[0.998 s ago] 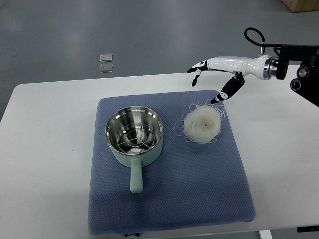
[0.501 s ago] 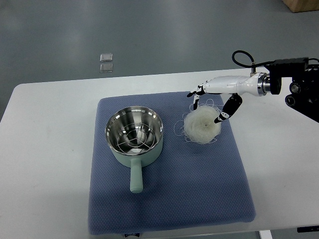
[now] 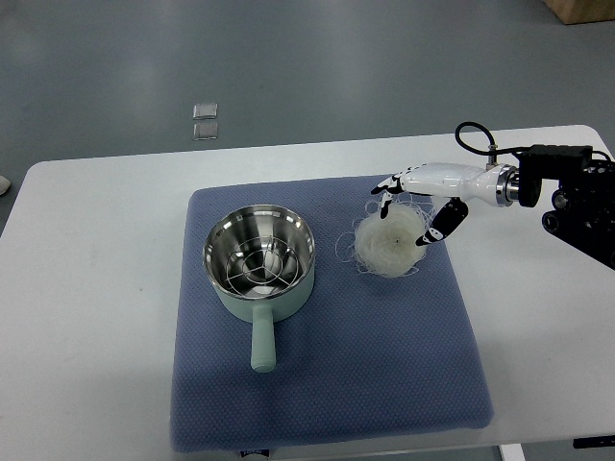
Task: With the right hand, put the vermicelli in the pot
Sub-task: 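Lower the right hand onto the vermicelli and close fingers around it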
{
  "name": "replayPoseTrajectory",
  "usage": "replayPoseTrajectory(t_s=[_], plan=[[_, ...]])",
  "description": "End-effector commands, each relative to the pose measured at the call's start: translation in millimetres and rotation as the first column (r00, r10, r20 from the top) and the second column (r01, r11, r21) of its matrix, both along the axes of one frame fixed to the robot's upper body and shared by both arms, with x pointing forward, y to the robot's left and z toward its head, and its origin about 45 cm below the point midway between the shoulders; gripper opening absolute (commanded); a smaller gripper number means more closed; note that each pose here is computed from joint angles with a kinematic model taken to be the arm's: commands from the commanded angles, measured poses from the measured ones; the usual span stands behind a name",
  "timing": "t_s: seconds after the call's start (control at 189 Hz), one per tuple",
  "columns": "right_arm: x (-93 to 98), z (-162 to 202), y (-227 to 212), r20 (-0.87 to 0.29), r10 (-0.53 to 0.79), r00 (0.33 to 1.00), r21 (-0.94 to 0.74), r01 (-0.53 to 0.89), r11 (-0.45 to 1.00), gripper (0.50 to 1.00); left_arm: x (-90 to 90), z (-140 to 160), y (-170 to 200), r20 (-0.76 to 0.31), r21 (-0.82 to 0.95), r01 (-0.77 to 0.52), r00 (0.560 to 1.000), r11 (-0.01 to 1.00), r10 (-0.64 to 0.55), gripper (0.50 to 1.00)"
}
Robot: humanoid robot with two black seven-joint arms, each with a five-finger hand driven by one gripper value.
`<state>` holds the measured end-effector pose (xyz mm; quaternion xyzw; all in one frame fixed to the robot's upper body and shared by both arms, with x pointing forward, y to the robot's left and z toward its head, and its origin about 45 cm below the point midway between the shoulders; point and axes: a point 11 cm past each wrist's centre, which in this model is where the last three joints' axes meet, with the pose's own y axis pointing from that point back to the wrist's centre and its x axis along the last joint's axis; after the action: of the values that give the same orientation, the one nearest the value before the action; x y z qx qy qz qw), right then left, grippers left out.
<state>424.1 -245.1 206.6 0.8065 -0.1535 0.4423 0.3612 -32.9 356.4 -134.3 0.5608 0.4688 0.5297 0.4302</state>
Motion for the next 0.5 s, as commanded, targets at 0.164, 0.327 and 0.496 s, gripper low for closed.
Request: replayPoseTrajectory(t_s=[0.164,0.327,0.496], plan=[[-2.3,-8.0,-0.8,-0.009,-0.008,1.0,0.001,0.008,1.0,0.924,0.1,0.0,0.0,0.0,0.0,0.001,1.0,1.0,-0.001,1.0],[-10.1,-20.5,14.6,-0.038,0.03,0.999,0.001,-0.03,1.0,0.924,0.1,0.0,0.0,0.0,0.0,0.001,1.0,1.0,-0.001,1.0],[-10.5,-17.7,19.8,-0.043,0.04,0.998,0.017,-0.04,0.999,0.924,0.0,0.0,0.0,0.0,0.0,-0.001,1.0,1.0,0.001,1.0]])
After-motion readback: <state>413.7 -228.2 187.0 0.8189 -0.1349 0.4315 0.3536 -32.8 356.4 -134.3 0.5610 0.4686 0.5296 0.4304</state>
